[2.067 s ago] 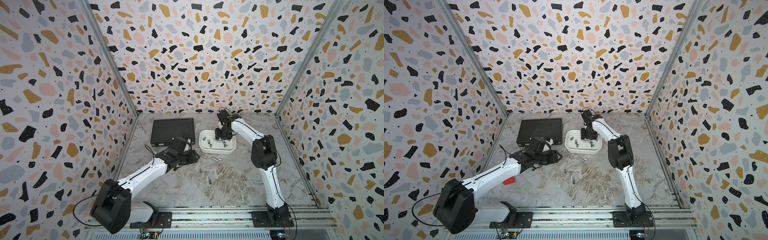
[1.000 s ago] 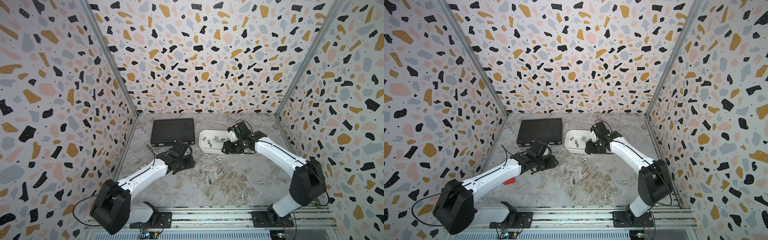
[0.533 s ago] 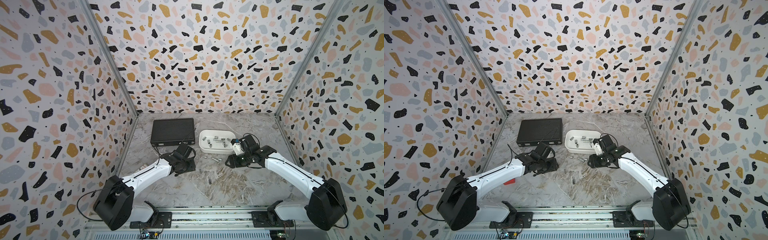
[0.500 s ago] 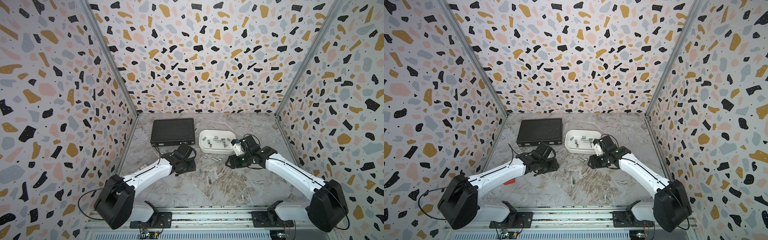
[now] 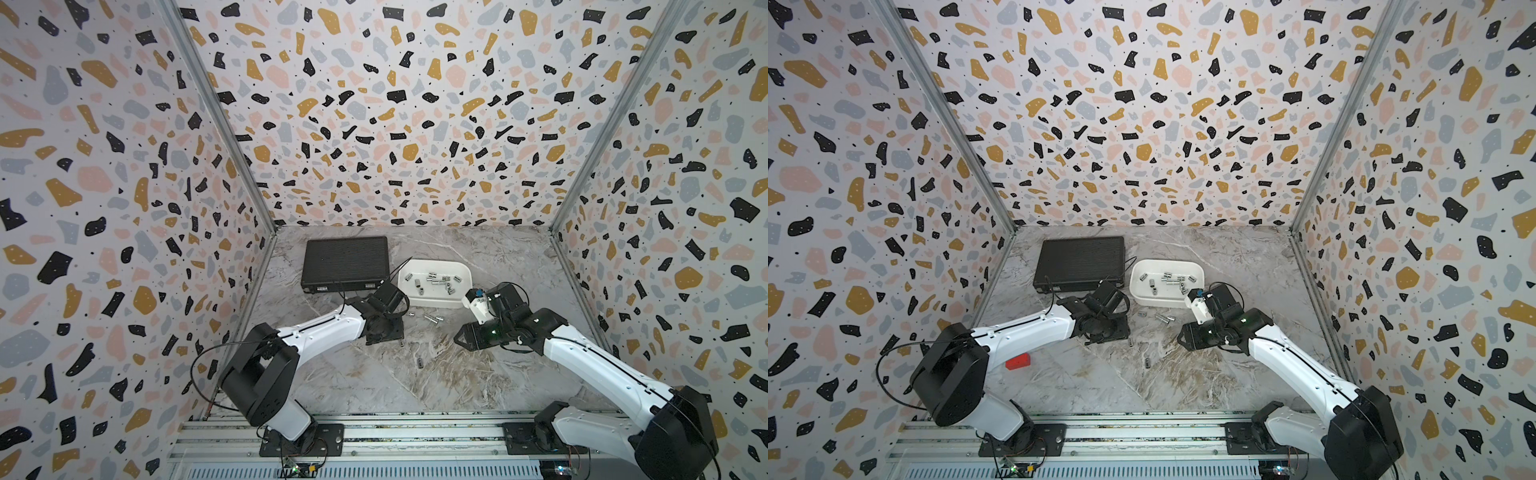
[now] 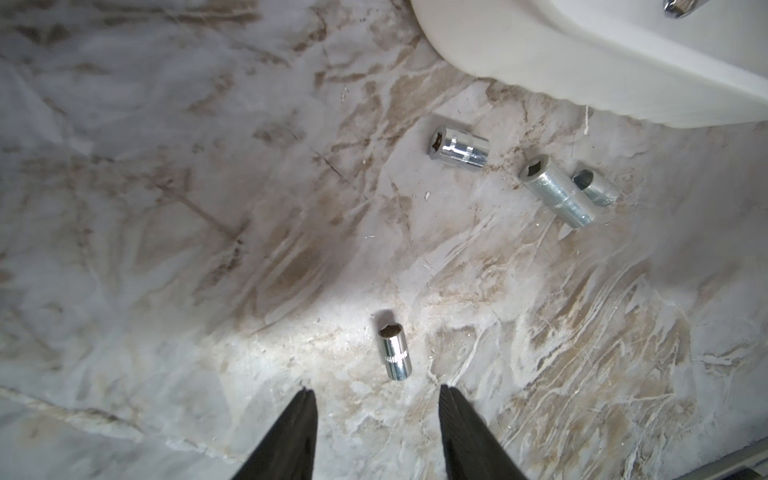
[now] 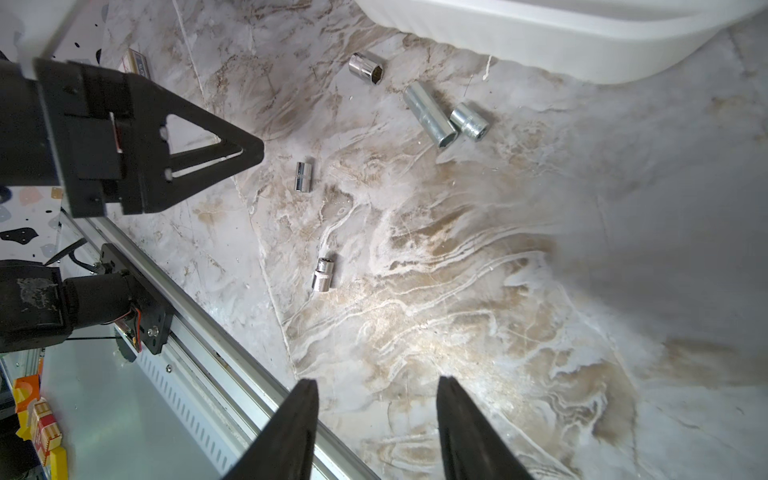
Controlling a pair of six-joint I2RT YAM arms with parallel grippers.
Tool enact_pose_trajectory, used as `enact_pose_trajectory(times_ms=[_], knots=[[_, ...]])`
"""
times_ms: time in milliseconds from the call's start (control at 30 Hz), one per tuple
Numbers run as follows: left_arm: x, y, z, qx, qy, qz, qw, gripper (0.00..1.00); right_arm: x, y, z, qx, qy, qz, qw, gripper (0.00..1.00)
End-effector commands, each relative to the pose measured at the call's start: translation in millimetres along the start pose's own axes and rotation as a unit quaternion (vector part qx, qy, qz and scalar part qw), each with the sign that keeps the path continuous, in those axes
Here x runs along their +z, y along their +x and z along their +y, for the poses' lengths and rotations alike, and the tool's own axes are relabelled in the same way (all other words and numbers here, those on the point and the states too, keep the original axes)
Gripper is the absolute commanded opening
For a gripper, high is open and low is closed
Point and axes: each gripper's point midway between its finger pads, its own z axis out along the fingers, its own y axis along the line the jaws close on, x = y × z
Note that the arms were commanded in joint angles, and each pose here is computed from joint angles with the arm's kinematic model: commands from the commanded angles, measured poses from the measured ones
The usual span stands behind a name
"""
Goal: Put the socket on the desktop into the storage box
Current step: Pick up the socket head at the center of the board.
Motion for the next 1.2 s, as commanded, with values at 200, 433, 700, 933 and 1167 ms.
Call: enact_pose_trajectory(times_ms=[200, 433, 700, 933, 1167], knots=[[14.2, -1.0, -5.8, 0.007, -0.032, 0.019, 0.999, 0.49, -1.0, 7.2, 1.2, 0.004, -0.007, -0.007, 1.000, 0.51], [24.1, 4.4, -8.8, 0.013, -0.048, 0.036, 0.998, 0.47, 1.6, 11.3, -2.1, 0.008, -0.005, -0.005, 1.000, 0.51], [32.7, 11.1, -4.5, 0.016, -0.072, 0.054, 0.996, 0.43, 4.0, 14.0, -4.0, 0.010, -0.004, -0.004, 1.000, 0.51], [38.8, 14.8, -2.3, 0.018, -0.085, 0.061, 0.994, 0.39, 5.8, 15.0, -6.0, 0.014, -0.001, -0.004, 1.000, 0.51], [42.4, 18.3, -1.6, 0.021, -0.088, 0.066, 0.994, 0.20, 6.2, 15.6, -7.4, 0.016, 0.002, -0.004, 1.000, 0.51]])
